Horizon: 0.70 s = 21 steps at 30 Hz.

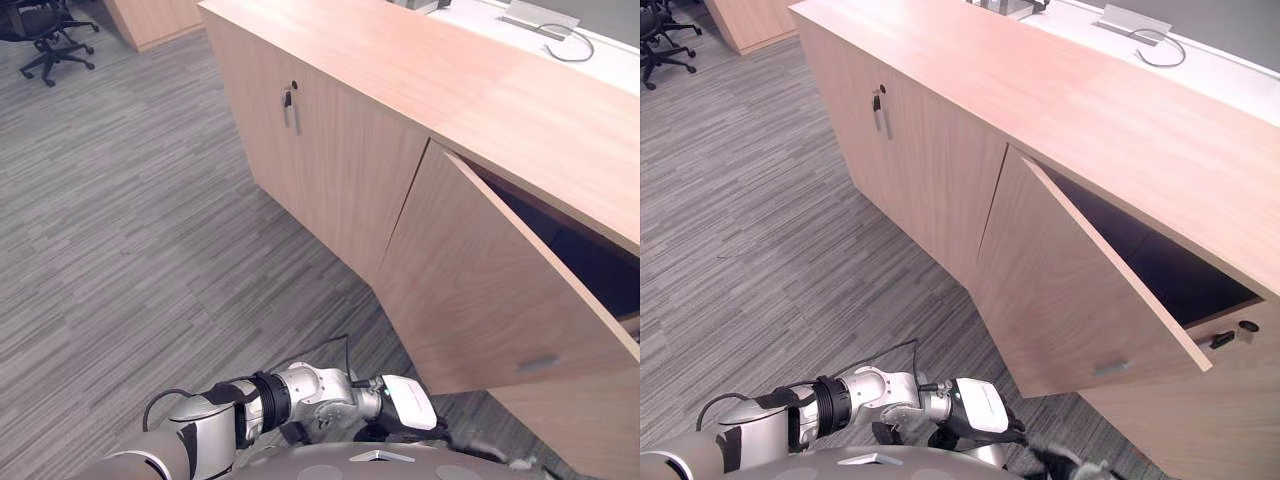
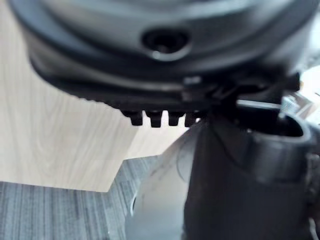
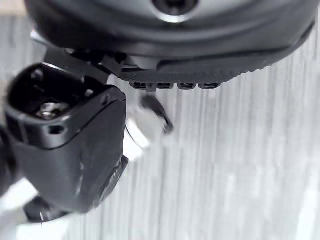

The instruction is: Walk over to the cabinet, pick up the folder, carry it to the office cabinet, place the folder inside the office cabinet, then close the office cabinet door

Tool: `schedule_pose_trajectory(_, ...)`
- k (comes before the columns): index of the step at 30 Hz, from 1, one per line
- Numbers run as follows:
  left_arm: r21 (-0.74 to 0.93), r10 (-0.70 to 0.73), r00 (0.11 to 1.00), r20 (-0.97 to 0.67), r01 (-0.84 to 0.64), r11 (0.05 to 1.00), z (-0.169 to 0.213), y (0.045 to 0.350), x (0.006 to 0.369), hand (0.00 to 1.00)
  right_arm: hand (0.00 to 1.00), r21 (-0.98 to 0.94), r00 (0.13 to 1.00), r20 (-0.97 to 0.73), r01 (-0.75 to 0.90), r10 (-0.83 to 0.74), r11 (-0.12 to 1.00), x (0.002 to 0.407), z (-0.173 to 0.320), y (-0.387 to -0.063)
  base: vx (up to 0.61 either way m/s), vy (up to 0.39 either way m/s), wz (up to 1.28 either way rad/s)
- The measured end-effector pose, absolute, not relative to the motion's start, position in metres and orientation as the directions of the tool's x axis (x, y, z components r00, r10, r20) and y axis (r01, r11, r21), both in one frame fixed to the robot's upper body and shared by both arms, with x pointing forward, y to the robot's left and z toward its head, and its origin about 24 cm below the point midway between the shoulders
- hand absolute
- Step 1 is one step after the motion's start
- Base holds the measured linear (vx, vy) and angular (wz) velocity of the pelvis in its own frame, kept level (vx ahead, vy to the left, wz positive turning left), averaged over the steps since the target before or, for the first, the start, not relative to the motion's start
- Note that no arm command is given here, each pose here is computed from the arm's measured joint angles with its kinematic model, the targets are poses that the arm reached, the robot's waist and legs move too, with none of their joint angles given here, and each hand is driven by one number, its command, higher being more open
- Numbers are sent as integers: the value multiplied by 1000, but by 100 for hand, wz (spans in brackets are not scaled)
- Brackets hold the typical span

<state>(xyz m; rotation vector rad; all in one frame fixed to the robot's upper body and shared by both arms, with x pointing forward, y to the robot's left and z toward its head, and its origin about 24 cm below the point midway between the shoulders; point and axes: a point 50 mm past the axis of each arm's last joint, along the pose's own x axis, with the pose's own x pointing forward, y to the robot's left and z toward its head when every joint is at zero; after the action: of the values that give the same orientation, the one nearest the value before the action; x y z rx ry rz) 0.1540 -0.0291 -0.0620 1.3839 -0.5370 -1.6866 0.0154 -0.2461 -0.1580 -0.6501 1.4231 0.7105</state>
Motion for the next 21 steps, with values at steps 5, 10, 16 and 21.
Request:
schedule_pose_trajectory(5,758,-813,59,-579,405,-511,-67,-21,163,100,100,279,-162,-956,-762,246,584,-31,-172,-171,67,-30,-6)
schedule_pose_trajectory(10,667,-707,335,-623,699,-257,-89,16,190,100,100,248,-105,-962,-729,253,639,-25,-175,-156,5,-14,-14)
schedule_pose_trajectory(16,492,-280,532,-799,846,204,-134,131,186,100,100,164,-29,-979,-706,203,689,-15,-175,-165,-1,-65,-56)
schedule_pose_trajectory(21,367,36,495,-868,590,719,-152,189,150,100,100,50,36,-994,-688,102,724,4,-175,-190,27,-70,-78)
